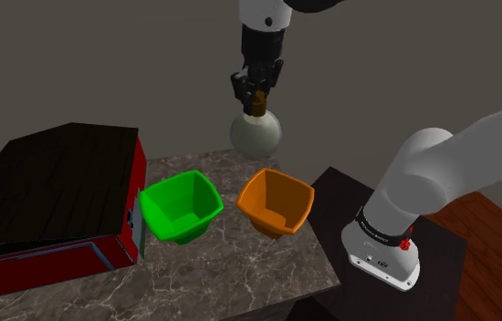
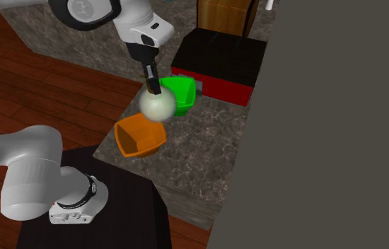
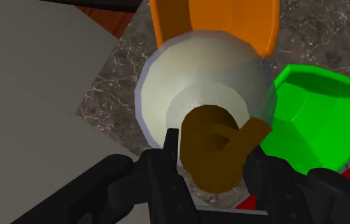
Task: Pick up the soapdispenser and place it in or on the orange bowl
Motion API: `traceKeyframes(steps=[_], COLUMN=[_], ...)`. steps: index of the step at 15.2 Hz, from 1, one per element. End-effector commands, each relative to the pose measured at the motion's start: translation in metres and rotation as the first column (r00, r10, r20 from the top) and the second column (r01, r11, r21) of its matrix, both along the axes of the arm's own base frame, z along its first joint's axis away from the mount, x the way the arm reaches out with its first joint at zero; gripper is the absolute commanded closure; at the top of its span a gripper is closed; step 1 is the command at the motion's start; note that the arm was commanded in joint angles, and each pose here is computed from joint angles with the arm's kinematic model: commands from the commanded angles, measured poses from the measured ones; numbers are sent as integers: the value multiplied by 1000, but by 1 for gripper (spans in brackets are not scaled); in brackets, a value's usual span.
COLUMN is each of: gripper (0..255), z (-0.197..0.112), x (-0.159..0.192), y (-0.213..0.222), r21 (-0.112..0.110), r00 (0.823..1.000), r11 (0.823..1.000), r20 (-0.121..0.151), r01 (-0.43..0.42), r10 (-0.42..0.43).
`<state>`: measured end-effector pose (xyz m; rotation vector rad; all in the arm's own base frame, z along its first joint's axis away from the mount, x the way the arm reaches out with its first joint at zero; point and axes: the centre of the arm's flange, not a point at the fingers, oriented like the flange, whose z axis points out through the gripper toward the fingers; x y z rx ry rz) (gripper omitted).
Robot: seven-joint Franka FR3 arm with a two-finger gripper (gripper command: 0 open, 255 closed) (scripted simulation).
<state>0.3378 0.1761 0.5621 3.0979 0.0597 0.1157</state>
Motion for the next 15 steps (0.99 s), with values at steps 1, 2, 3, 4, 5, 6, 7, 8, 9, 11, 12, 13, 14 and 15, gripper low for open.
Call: traceKeyframes(steps=[1, 2, 3, 4, 5, 6, 7, 8, 9, 11, 12, 13, 14, 15], gripper=[255, 255, 255, 255, 255, 255, 255, 255, 255, 255, 255, 255, 255, 255], z=[10, 13, 17, 20, 24, 28, 31, 25, 20, 10, 4, -1, -6, -12], x=[-25, -37, -50, -63, -75, -88, -98, -98, -98, -98, -98, -98, -98, -98], y=[0, 0, 0, 0, 0, 0, 0, 0, 0, 0, 0, 0, 0, 0], r21=[0, 0, 0, 0, 0, 0, 0, 0, 0, 0, 0, 0, 0, 0], r00=[1000, 1000, 1000, 1000, 1000, 1000, 1000, 1000, 1000, 1000, 1000, 1000, 1000, 1000], r11=[1000, 1000, 1000, 1000, 1000, 1000, 1000, 1000, 1000, 1000, 1000, 1000, 1000, 1000], r20=[0, 0, 0, 0, 0, 0, 0, 0, 0, 0, 0, 0, 0, 0], r01=[0, 0, 0, 0, 0, 0, 0, 0, 0, 0, 0, 0, 0, 0], r10=[0, 0, 0, 0, 0, 0, 0, 0, 0, 0, 0, 0, 0, 0])
